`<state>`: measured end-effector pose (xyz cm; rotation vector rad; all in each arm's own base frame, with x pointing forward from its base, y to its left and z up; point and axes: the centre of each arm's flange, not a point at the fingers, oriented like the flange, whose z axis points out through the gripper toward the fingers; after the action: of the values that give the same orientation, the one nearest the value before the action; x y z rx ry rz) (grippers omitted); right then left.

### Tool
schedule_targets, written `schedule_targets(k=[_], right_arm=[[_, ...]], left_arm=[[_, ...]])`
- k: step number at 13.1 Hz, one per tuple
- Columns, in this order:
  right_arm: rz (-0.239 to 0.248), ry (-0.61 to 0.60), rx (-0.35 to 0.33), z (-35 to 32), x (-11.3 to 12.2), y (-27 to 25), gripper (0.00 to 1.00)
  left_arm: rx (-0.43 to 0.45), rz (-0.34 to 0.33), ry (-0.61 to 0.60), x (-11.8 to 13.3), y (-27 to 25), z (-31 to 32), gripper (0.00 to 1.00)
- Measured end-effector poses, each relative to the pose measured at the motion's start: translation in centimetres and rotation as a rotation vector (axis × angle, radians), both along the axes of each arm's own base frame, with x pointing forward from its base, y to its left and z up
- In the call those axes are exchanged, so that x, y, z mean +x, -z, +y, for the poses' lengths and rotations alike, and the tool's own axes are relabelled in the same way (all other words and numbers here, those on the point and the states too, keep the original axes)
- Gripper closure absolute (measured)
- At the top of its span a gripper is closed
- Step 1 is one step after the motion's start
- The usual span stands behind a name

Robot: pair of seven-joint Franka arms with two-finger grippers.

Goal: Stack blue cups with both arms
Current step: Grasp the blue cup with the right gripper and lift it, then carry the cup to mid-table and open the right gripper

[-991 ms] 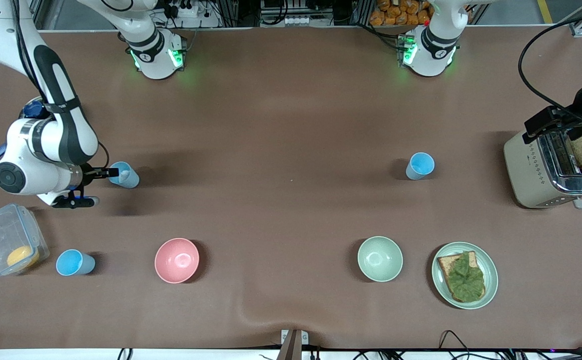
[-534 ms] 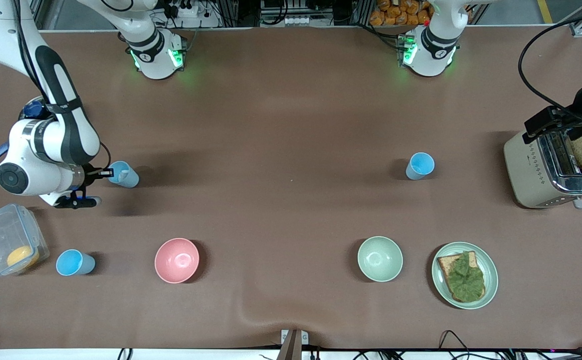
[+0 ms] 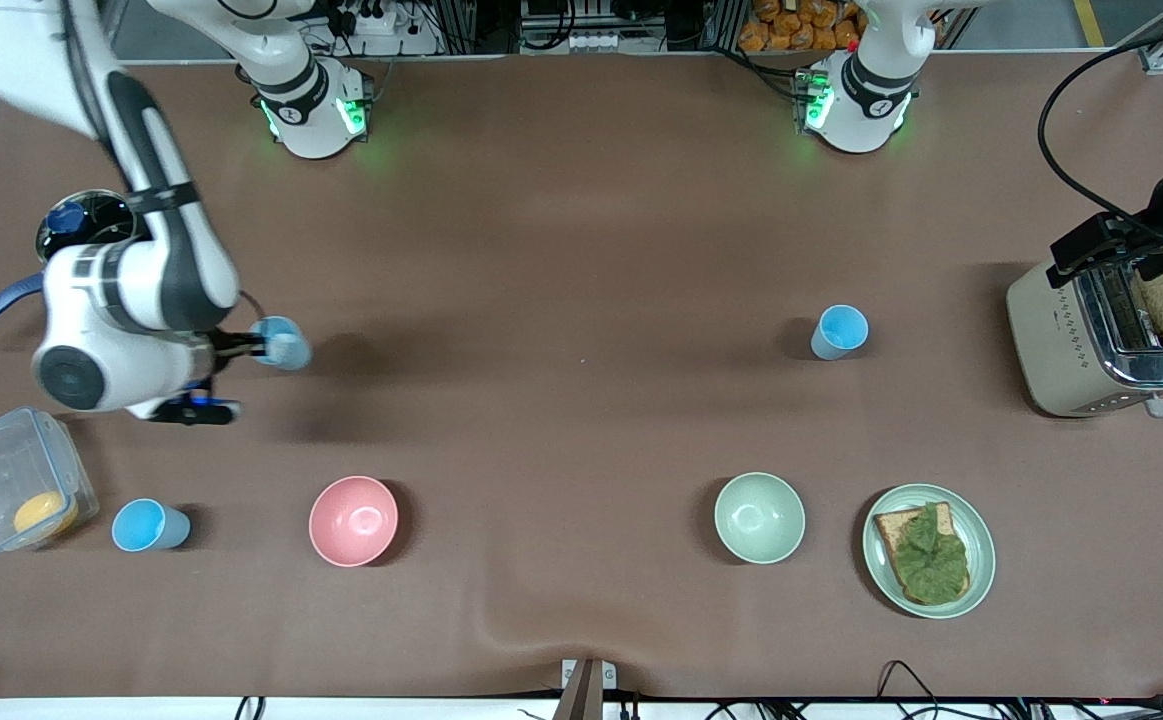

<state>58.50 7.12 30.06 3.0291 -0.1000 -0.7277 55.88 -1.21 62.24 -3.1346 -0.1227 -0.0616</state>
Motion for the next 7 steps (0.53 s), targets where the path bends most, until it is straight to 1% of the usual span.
schedule_targets(k=[2,4,7], right_arm=[[-0.023,0.052,0.001,8.1,0.0,-1.7,0.98],[-0.037,0.135,0.002,15.8,-0.3,-2.5,0.98],[-0.053,0.246,-0.007,26.4,-0.8,-1.5,0.98]], left_arm=[[0.0,0.001,-0.001,0.0,0.0,0.0,0.0],[0.0,0.001,-0.001,0.0,0.0,0.1,0.0],[0.0,0.001,-0.001,0.0,0.1,0.1,0.0]])
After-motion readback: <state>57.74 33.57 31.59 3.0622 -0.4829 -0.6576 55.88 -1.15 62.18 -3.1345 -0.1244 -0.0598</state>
